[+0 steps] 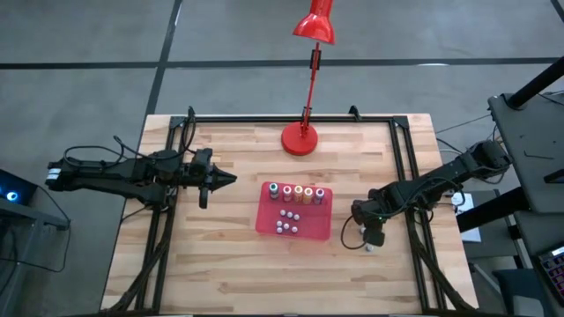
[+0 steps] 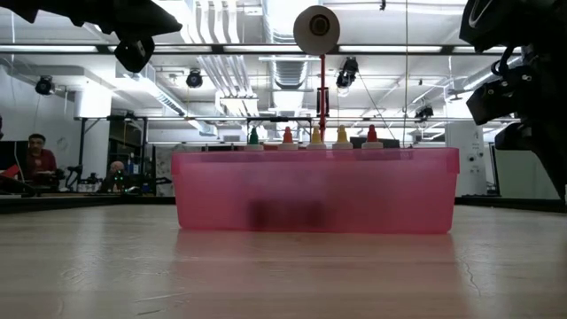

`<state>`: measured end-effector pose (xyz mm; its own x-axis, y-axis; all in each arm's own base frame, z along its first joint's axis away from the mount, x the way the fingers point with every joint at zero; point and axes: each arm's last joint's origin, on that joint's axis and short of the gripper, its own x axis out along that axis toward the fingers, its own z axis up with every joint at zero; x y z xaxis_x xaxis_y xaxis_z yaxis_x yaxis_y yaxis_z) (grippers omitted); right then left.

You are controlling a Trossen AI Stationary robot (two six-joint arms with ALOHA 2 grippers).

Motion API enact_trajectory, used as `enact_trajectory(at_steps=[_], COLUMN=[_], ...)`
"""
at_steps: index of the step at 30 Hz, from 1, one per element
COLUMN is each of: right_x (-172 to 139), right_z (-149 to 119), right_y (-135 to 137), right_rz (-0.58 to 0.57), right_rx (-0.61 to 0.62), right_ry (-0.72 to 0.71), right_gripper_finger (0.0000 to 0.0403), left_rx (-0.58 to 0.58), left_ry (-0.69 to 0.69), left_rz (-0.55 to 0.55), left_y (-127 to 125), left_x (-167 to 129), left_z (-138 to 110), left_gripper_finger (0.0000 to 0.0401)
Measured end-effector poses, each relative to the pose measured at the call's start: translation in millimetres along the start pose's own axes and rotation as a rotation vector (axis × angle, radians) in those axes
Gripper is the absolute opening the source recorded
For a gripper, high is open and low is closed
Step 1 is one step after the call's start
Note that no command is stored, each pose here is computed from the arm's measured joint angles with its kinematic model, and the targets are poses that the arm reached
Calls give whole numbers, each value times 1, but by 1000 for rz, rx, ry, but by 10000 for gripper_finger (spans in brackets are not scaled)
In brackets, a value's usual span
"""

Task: Pick & Place food coloring
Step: Put the small red food coloring bottle into the red bin

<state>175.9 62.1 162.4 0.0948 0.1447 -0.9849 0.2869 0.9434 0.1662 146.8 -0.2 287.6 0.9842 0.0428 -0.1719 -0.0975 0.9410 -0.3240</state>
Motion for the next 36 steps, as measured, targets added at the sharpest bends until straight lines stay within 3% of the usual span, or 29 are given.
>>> enact_trajectory(at_steps=[26, 36], right_x=[-17, -34], right_z=[1, 12], right_y=[3, 12], right_rz=[-39, -15], right_rx=[-30, -42], right_ry=[51, -15], right_gripper_finger=[63, 63], left_rx=[0, 0], left_ry=[0, 0], left_rz=[-1, 0], left_y=[0, 0], left_x=[0, 0], left_z=[0, 0], left_gripper_finger=[0, 0])
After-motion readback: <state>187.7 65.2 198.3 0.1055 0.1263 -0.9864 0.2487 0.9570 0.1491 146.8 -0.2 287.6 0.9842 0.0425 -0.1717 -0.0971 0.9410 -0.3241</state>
